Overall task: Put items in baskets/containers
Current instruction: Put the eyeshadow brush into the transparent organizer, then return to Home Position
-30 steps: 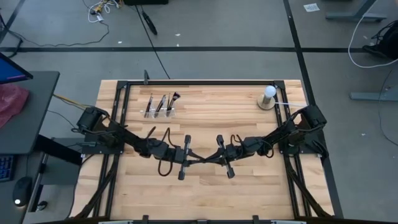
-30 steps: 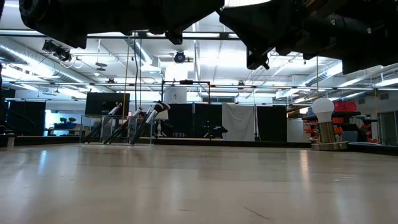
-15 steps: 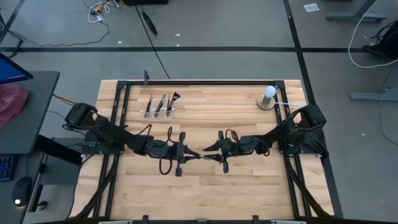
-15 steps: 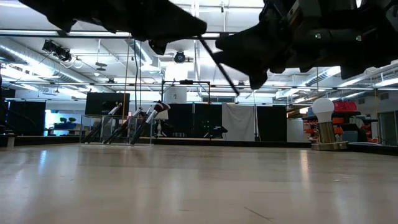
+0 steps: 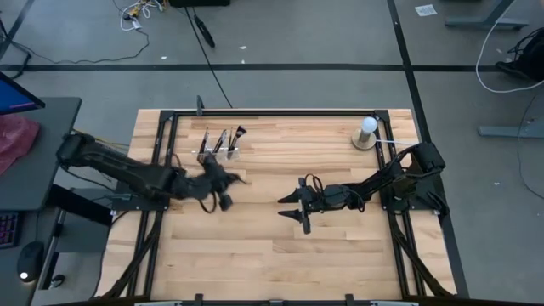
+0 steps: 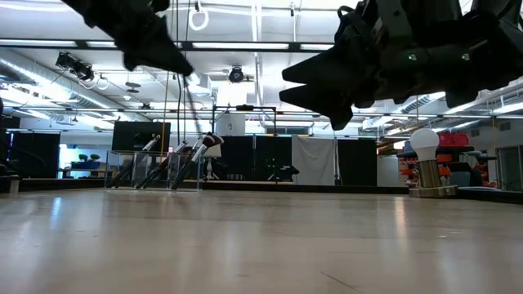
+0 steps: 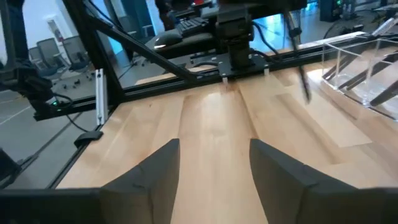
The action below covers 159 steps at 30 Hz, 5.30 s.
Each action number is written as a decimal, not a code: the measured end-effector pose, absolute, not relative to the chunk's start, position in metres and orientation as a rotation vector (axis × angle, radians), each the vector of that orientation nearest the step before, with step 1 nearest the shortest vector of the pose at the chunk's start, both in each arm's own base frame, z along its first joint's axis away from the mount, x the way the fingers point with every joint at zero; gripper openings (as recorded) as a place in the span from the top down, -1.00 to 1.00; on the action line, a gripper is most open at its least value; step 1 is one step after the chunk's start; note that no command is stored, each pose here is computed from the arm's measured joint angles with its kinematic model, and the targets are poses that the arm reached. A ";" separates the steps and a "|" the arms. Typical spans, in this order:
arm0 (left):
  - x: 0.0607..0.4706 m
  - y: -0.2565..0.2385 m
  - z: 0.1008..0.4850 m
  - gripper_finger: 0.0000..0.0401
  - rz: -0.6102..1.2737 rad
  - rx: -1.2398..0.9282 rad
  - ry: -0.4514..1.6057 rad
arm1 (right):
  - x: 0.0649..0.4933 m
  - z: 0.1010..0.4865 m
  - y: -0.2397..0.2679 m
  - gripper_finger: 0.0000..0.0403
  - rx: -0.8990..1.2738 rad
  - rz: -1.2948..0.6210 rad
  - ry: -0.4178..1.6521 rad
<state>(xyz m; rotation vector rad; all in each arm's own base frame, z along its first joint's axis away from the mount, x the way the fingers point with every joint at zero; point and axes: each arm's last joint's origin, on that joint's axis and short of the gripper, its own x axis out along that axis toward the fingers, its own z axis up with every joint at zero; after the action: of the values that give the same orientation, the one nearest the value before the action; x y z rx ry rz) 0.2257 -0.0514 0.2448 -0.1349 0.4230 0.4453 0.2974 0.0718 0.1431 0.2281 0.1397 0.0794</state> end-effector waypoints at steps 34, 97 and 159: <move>0.157 0.080 0.274 0.91 0.866 -0.203 0.886 | 0.298 0.142 0.067 0.13 0.219 -0.003 0.138; 0.164 0.018 0.215 0.34 0.615 -0.183 0.612 | 0.270 0.163 0.086 0.13 0.212 0.064 0.366; 0.168 -0.009 0.195 0.34 0.516 -0.201 0.407 | 0.105 0.177 0.002 0.54 0.098 -0.049 -0.072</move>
<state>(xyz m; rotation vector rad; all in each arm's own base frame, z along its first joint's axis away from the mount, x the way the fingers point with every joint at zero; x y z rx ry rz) 0.1683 -0.0093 0.1947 -0.2013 0.4073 0.5158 0.1052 0.0024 0.1766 0.0978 -0.0724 -0.0492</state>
